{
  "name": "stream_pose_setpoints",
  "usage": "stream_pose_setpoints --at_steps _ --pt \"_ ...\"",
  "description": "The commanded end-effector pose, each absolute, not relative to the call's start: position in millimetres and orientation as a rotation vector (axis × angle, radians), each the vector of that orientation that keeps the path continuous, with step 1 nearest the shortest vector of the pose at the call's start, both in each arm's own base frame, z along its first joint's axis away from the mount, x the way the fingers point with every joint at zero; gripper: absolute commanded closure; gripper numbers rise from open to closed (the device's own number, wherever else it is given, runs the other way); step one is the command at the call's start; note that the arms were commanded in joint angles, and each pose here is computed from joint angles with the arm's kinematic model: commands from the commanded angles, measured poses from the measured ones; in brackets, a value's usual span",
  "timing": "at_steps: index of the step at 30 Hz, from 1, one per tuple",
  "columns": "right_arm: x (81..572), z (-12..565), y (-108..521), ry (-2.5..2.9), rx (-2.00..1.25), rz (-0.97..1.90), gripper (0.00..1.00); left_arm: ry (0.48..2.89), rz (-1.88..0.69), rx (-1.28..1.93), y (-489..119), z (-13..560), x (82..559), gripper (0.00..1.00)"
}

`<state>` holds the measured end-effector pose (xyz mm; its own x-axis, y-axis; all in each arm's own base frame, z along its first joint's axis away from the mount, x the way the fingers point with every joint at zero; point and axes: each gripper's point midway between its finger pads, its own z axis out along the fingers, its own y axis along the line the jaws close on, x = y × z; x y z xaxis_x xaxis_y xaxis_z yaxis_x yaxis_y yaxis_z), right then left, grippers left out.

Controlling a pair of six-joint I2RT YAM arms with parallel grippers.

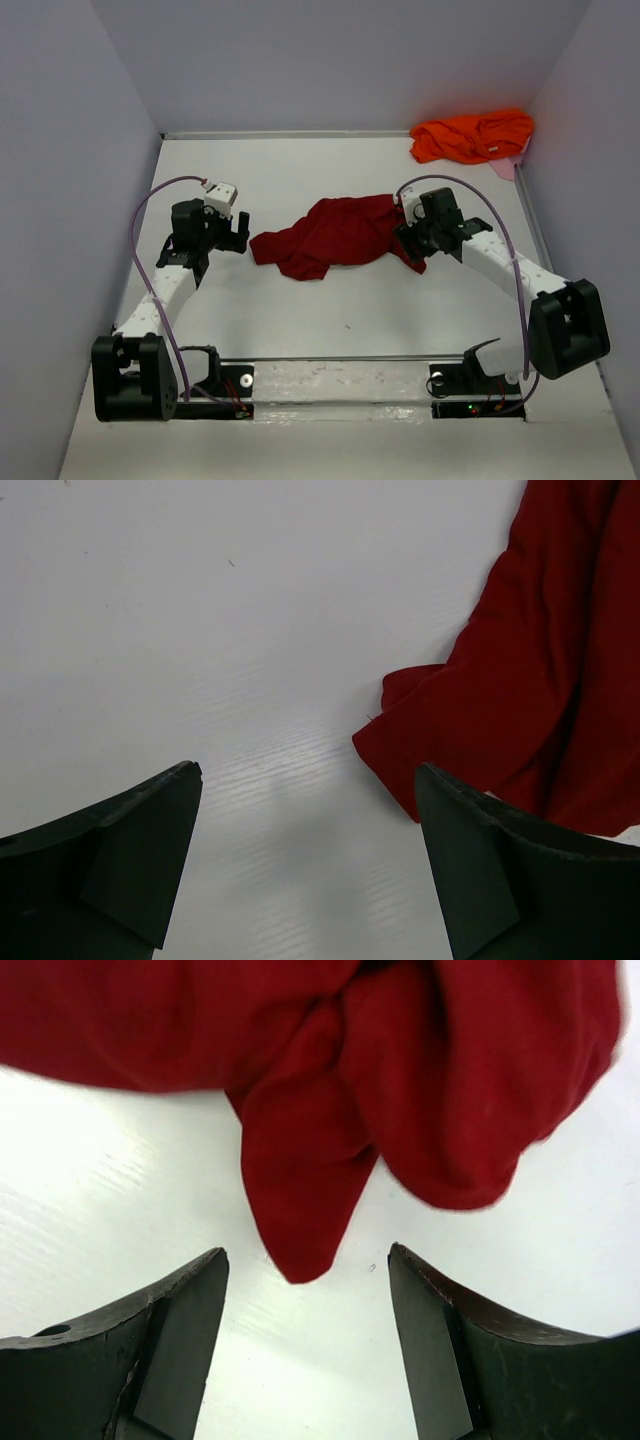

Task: Fold and stack the t-shirts
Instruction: Move the crumpled T-shirt to the center of the board, then flatten out the crumpled T-shirt at the center of the board.

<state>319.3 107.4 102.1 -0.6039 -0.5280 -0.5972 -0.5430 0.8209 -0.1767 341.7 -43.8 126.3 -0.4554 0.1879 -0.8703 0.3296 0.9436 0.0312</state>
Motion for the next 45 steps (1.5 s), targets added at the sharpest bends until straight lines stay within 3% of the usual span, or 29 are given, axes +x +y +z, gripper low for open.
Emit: stream_pose_setpoints --at_steps 1,19,33,36,37,39,45 --pt "306 80 106 2.410 -0.810 0.050 0.30 1.993 -0.175 0.380 -46 143 349 0.03" --pt "299 42 106 2.523 -0.842 0.071 0.34 2.005 -0.168 0.379 -44 140 349 0.03" --pt "290 19 105 2.605 -0.870 0.082 0.49 2.002 -0.168 0.377 -44 143 348 0.03" --pt "289 19 106 2.606 -0.874 0.088 0.65 2.006 -0.167 0.376 -44 142 347 0.03" --pt "290 19 103 2.611 -0.861 0.088 0.80 2.006 -0.167 0.376 -44 142 347 0.03" --pt "290 20 104 2.609 -0.860 0.088 0.99 2.007 -0.166 0.378 -44 141 347 0.03" --pt "301 51 111 2.516 -0.819 0.115 1.00 2.009 -0.166 0.379 -44 140 347 0.03"
